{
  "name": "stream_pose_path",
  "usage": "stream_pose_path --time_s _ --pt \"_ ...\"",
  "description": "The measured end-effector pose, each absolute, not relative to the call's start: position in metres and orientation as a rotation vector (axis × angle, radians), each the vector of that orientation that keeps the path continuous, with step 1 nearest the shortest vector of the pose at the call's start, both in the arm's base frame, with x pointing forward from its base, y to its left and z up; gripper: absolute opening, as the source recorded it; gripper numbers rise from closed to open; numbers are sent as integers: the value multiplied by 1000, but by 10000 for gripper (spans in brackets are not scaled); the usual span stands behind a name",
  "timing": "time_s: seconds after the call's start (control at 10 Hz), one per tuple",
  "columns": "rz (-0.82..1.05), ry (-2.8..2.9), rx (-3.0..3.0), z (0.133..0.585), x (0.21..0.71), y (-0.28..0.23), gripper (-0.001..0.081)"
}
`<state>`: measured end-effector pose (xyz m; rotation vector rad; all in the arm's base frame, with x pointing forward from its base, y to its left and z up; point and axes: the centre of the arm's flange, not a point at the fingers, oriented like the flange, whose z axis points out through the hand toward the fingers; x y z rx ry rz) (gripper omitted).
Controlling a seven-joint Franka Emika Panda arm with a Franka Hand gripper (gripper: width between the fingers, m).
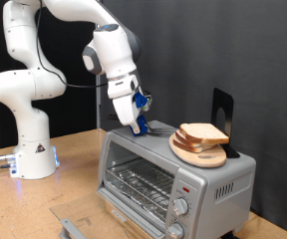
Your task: Make a piece of toast with the oven
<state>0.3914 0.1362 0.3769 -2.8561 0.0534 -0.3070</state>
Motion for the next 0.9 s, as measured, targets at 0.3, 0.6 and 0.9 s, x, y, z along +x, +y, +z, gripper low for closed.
stream_pose_path --time_s 0.3,0.6,0.9 --pt "-332 94 -2812 379 393 135 672" --pt "-362 113 -2741 390 393 127 682" --pt "-351 104 -2735 394 390 125 682"
